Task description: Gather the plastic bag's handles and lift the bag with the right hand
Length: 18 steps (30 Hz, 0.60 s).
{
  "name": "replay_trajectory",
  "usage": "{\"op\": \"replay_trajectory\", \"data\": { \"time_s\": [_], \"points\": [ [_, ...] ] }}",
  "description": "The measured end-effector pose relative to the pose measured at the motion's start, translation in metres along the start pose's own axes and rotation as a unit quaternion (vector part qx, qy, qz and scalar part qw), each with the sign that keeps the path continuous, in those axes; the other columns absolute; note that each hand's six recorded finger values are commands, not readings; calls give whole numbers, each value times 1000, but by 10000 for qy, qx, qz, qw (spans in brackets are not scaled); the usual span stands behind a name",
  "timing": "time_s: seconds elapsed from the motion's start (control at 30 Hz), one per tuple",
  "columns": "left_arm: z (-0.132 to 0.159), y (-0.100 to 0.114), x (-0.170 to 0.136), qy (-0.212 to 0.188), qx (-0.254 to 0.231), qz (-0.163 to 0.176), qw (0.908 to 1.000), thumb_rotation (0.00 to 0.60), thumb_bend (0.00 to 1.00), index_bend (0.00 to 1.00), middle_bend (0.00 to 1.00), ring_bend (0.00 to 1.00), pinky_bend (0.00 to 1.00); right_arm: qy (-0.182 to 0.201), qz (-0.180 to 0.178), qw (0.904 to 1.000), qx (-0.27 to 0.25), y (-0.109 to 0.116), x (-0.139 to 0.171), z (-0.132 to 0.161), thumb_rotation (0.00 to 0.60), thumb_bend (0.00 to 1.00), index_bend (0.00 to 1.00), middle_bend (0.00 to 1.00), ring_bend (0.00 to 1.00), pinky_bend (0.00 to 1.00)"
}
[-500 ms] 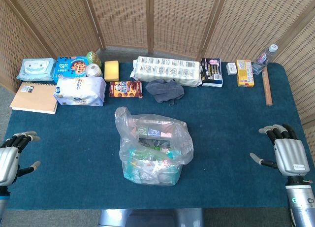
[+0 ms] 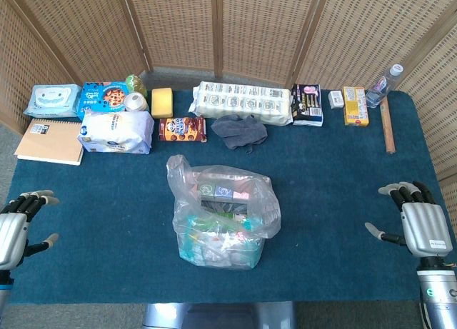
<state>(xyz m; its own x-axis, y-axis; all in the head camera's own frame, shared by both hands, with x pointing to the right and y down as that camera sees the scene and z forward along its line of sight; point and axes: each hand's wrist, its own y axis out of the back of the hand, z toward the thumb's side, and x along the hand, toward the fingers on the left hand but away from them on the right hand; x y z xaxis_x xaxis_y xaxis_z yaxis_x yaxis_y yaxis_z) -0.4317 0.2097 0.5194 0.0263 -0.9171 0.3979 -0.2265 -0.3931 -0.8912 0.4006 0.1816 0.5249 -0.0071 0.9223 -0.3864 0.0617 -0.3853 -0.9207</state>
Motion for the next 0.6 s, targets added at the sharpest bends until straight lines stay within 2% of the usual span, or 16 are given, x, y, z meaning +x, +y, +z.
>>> {"op": "replay_trajectory", "data": {
  "time_s": [0.4, 0.6],
  "points": [
    [10, 12, 5, -196, 52, 126, 9997, 600, 131, 335, 267, 230, 296, 58, 215, 9996, -148, -6, 0, 2, 404, 215, 287, 284, 205, 124],
    [20, 28, 12, -394, 163, 254, 9988, 600, 132, 334, 267, 230, 296, 158, 606, 9973, -384, -14, -2, 7, 412, 212, 265, 278, 193, 125]
  ]
}}
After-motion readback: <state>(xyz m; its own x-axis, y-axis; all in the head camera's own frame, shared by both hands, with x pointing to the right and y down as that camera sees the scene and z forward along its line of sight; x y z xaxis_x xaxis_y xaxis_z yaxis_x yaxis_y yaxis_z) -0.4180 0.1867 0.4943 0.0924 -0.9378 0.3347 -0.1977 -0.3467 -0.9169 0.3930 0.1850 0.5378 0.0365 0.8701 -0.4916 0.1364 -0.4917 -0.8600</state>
